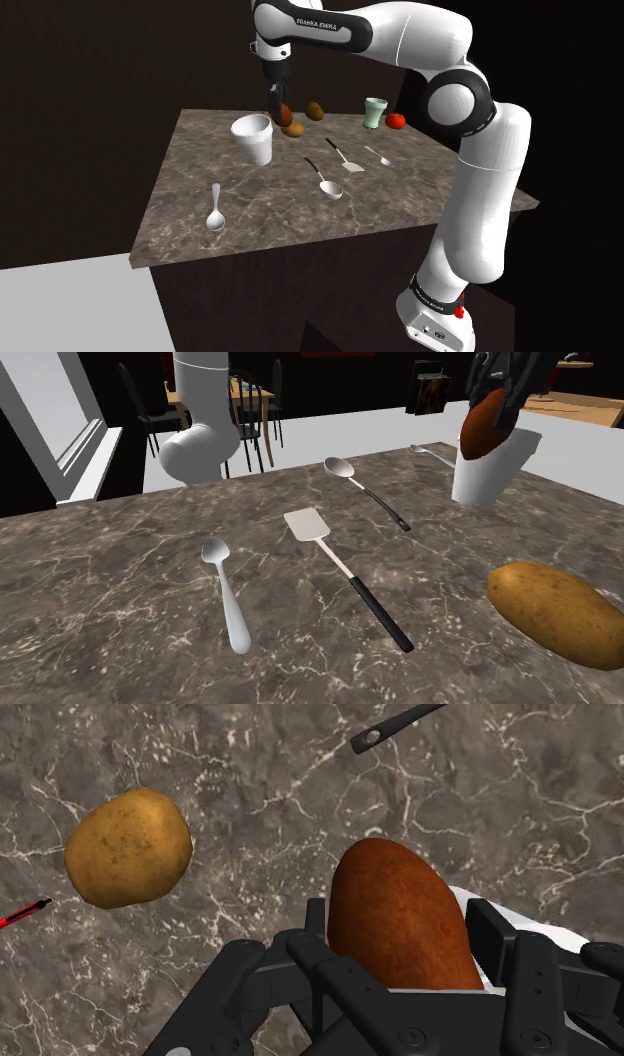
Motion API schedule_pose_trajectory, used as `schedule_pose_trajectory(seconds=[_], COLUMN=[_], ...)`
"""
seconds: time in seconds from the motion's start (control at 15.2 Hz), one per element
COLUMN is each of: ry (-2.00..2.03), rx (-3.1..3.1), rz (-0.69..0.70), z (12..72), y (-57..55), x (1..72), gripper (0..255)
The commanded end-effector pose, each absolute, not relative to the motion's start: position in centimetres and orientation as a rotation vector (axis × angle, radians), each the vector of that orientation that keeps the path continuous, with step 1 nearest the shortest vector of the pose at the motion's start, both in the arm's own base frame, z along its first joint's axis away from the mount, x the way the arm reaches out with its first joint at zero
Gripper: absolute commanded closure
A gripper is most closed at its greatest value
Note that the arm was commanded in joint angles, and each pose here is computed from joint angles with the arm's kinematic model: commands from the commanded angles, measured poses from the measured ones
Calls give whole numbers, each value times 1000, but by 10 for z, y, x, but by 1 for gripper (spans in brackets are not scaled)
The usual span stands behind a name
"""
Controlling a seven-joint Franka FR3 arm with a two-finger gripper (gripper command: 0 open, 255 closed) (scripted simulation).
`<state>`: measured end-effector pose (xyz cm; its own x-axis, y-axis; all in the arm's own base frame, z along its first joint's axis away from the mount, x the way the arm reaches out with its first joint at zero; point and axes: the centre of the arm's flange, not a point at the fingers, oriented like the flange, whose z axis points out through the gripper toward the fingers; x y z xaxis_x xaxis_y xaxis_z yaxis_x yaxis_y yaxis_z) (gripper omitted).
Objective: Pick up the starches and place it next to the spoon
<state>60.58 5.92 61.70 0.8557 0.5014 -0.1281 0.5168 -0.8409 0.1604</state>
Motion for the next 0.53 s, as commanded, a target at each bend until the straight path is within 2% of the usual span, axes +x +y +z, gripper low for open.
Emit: schedule_pose_trajectory(seconds=[0.0, 0.46], ry=[790, 790], rx=[2843, 2843], rz=[-125, -125], z=[615, 615], y=[89, 181], x=[603, 597], gripper=[255, 255])
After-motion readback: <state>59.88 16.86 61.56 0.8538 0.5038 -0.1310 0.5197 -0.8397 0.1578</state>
